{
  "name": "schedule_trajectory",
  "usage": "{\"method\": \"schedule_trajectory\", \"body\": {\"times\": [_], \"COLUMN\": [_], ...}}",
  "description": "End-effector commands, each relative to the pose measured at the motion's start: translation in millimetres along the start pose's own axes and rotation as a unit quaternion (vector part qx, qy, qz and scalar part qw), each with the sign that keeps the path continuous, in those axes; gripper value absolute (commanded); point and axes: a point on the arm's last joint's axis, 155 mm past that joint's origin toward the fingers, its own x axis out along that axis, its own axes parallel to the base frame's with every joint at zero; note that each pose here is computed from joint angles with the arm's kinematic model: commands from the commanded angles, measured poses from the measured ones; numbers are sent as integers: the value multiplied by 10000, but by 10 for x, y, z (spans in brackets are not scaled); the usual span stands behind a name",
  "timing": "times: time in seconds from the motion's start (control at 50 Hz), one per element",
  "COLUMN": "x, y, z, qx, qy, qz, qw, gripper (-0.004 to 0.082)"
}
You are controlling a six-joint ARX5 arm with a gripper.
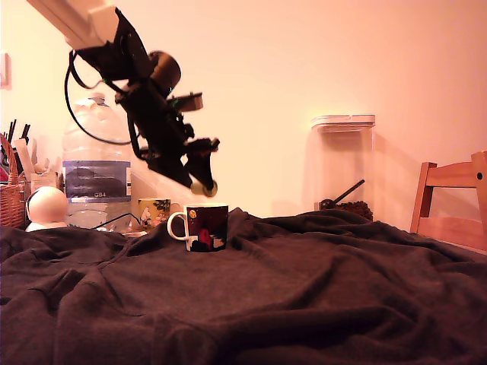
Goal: Pick up the coffee capsules from the table one by one and drop them inside the nearest coffee cup
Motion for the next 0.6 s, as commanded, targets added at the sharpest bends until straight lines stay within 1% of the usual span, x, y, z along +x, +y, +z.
{"method": "schedule_trajectory", "body": {"times": [0.0, 0.4, 0.44, 0.48, 0.52, 0.56, 0.58], "x": [147, 147, 146, 147, 147, 147, 147], "y": [30, 29, 32, 31, 33, 46, 73], "z": [-135, -141, -138, -133, -130, -114, -110], "qx": [-16, -20, -19, -16, -16, -9, -61], "qy": [142, 153, 148, 139, 132, 102, 98], "qz": [-3, -6, -3, -1, 2, 35, 108], "qw": [9999, 9999, 9999, 9999, 9999, 9999, 9999], "gripper": [352, 353, 366, 419, 517, 640, 685]}}
